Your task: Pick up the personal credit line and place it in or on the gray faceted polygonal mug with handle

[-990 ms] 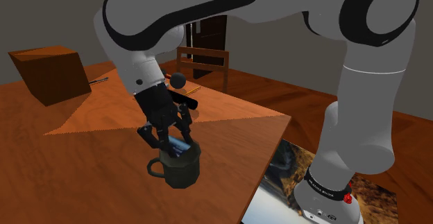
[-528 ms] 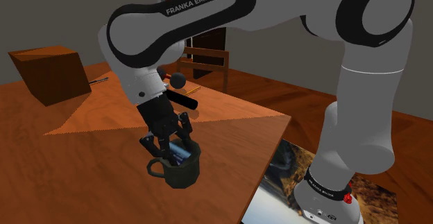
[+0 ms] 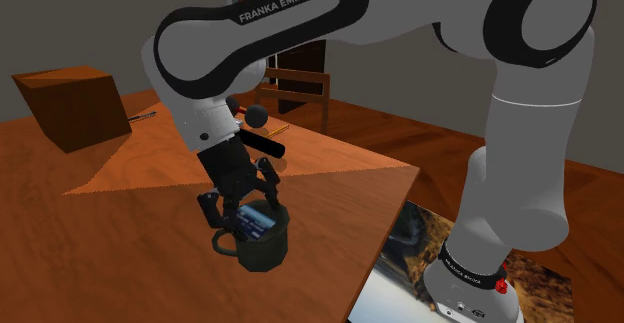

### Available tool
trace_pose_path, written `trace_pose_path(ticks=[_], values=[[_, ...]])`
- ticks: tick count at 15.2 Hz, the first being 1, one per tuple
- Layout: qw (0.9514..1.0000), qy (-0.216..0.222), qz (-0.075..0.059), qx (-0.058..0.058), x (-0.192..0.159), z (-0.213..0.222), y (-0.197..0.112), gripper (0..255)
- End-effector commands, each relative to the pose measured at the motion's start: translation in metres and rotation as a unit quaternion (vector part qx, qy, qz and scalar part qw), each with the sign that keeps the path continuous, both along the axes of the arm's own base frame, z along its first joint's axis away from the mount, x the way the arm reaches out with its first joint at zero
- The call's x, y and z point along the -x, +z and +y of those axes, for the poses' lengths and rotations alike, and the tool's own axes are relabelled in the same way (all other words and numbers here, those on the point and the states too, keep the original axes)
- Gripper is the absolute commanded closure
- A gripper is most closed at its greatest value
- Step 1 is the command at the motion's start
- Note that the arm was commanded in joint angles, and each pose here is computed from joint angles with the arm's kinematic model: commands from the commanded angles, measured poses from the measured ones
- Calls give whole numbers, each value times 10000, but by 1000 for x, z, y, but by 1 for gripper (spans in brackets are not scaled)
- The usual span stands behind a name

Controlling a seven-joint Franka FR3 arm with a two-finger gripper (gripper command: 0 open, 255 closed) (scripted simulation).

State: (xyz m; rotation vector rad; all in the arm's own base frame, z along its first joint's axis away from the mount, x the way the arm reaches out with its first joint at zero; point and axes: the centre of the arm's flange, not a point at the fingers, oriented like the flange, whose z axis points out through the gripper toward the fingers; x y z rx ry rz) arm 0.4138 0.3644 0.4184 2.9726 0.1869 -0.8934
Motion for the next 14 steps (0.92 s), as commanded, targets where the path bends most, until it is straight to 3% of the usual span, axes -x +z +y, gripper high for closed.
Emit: trace_pose_path(ticks=[1,3,7,14], values=[[10000,0,0,1,0,0,0,0],[10000,0,0,1,0,0,0,0],[10000,0,0,1,-27,3,42,0],[10000,0,0,1,-27,3,42,0]])
